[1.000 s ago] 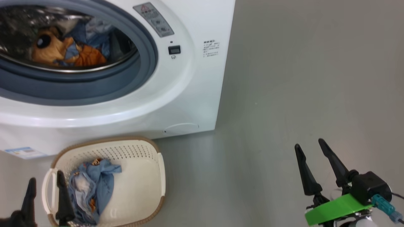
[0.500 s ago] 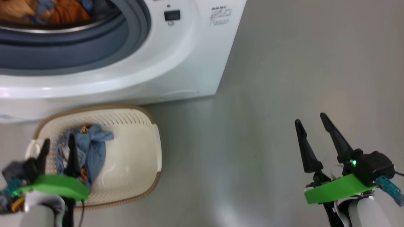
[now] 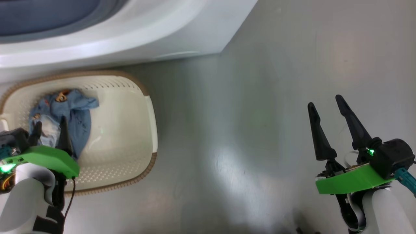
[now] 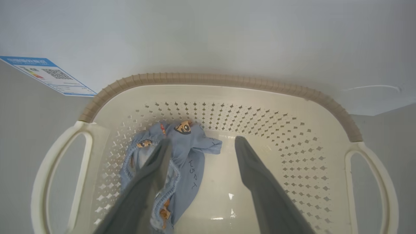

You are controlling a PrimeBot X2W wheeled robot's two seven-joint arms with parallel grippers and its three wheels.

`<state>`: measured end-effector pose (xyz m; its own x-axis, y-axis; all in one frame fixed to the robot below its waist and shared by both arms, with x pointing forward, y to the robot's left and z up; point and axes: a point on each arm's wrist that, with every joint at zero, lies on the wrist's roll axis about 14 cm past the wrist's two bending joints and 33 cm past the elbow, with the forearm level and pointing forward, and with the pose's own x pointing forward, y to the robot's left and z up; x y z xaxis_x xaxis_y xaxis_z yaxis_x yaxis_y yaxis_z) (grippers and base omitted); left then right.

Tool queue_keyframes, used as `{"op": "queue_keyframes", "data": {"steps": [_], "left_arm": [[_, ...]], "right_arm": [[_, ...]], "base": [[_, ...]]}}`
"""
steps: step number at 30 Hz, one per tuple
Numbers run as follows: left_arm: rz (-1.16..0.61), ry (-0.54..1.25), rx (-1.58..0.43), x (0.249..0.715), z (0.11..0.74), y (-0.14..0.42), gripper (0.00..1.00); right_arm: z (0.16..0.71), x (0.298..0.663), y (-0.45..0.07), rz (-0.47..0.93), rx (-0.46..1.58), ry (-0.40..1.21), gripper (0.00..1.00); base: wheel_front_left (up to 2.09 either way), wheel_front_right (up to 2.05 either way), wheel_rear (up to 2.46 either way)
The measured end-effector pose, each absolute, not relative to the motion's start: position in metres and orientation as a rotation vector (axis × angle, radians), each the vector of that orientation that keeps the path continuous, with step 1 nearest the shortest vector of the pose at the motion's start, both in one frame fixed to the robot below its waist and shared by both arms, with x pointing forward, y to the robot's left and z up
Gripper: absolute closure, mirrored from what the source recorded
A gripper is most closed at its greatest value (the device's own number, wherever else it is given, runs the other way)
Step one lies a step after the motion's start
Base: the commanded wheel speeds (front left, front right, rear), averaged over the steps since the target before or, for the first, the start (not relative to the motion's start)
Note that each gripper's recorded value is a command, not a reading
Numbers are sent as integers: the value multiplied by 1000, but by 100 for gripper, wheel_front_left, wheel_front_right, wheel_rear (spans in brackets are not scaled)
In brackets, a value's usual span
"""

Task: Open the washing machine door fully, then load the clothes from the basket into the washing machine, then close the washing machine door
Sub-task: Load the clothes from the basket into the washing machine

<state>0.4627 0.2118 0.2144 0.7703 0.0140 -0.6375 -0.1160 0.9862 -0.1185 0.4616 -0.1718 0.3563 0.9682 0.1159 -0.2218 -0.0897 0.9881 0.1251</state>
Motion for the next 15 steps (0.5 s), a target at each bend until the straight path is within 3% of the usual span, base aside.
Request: {"op": "queue_keyframes", "data": {"steps": [15], "left_arm": [[90,871,-142,455,145,213,0]], "right_arm": [[305,466,-171,106,111,325,0]], "base": [[0,0,0]]}}
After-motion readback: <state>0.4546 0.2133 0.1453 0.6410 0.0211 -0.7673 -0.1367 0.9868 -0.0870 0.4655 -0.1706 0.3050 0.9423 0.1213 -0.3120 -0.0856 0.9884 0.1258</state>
